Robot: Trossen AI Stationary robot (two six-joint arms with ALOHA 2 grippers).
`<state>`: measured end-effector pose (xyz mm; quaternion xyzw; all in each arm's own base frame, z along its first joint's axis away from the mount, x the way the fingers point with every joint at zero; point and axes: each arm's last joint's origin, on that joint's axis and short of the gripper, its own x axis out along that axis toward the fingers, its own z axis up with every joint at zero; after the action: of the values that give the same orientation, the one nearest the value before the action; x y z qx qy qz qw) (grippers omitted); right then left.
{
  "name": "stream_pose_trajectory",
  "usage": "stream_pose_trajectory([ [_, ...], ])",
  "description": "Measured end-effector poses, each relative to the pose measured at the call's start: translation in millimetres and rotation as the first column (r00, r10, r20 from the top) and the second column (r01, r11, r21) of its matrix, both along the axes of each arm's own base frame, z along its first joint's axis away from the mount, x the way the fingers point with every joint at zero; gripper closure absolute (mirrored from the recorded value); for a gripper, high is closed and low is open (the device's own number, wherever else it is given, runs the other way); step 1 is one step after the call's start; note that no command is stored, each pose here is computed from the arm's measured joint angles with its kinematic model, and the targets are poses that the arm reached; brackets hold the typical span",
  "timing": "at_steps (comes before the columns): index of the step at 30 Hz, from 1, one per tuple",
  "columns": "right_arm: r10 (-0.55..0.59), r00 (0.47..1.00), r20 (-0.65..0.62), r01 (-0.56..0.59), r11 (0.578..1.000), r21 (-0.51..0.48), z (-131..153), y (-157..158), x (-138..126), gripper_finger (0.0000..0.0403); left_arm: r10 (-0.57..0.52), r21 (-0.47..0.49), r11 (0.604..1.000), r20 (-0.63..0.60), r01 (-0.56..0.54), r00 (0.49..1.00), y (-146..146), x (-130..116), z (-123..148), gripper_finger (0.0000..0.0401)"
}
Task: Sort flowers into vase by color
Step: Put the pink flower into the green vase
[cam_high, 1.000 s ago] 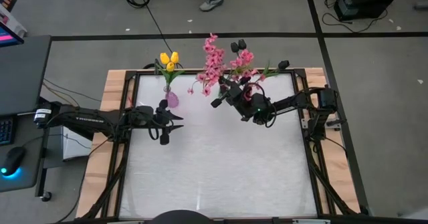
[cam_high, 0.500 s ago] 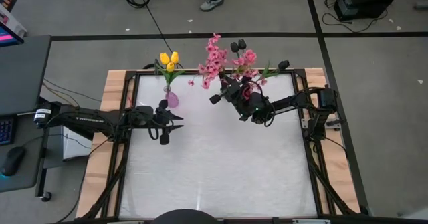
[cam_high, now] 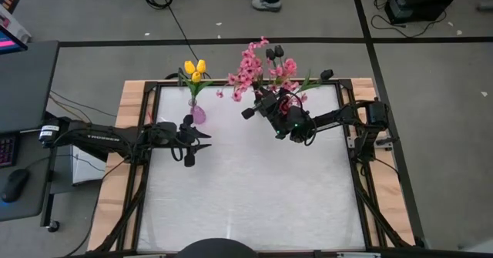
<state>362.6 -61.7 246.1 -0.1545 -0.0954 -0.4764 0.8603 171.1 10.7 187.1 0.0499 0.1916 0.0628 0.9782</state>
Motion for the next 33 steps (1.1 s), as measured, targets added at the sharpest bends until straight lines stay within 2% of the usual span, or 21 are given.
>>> stream_pose_trajectory([
  [8,-0.026,1.000,-0.015,0.025,0.999,-0.023,2,0,-1,0.0376,0.000,0.000,1.000,0.000,0.000,1.000,0,0,0,0.0255],
  [20,-0.114,0.991,-0.074,0.110,0.993,-0.045,5,4,-2,0.0329,0.000,0.000,1.000,0.000,0.000,1.000,0,0,0,0.0255],
  [26,-0.150,0.984,-0.101,0.142,0.986,-0.082,16,5,2,0.0329,0.000,0.000,1.000,0.000,0.000,1.000,0,0,0,0.0255],
  [33,-0.154,0.983,-0.101,0.147,0.986,-0.078,18,6,3,0.0330,0.000,0.000,1.000,0.001,0.000,1.000,0,0,0,0.0255],
])
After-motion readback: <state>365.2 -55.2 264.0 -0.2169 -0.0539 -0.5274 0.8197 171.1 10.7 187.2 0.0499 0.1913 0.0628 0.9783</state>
